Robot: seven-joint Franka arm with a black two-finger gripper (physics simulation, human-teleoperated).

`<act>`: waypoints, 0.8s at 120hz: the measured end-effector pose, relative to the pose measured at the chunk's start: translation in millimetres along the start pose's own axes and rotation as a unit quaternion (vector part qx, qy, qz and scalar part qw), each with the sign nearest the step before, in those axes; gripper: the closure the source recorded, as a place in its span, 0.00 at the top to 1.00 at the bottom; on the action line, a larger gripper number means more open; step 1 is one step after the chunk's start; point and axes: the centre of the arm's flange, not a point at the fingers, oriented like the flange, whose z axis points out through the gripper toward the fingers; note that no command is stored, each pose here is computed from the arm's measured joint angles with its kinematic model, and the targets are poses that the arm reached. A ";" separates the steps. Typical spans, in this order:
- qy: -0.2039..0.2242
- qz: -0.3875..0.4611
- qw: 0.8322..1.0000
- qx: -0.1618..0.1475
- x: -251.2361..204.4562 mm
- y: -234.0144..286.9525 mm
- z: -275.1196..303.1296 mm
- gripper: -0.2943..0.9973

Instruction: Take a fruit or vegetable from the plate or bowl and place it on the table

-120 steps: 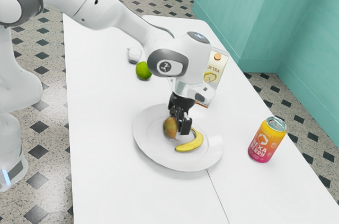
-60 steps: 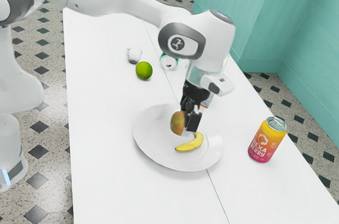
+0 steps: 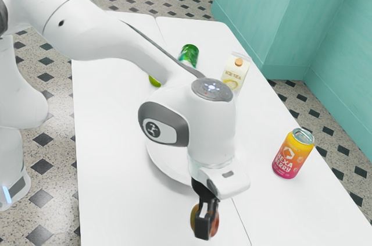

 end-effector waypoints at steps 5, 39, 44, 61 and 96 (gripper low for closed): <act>0.020 0.001 1.000 0.001 0.6 2.0 7.9 0.51; 0.114 -0.077 0.990 0.024 5.3 -76.5 46.2 0.52; 0.113 -0.082 0.990 0.023 3.9 -78.0 48.4 0.52; 0.097 -0.064 0.993 0.011 -2.1 -41.9 54.1 0.51; 0.102 -0.088 0.991 0.004 34.7 -54.3 -8.9 0.73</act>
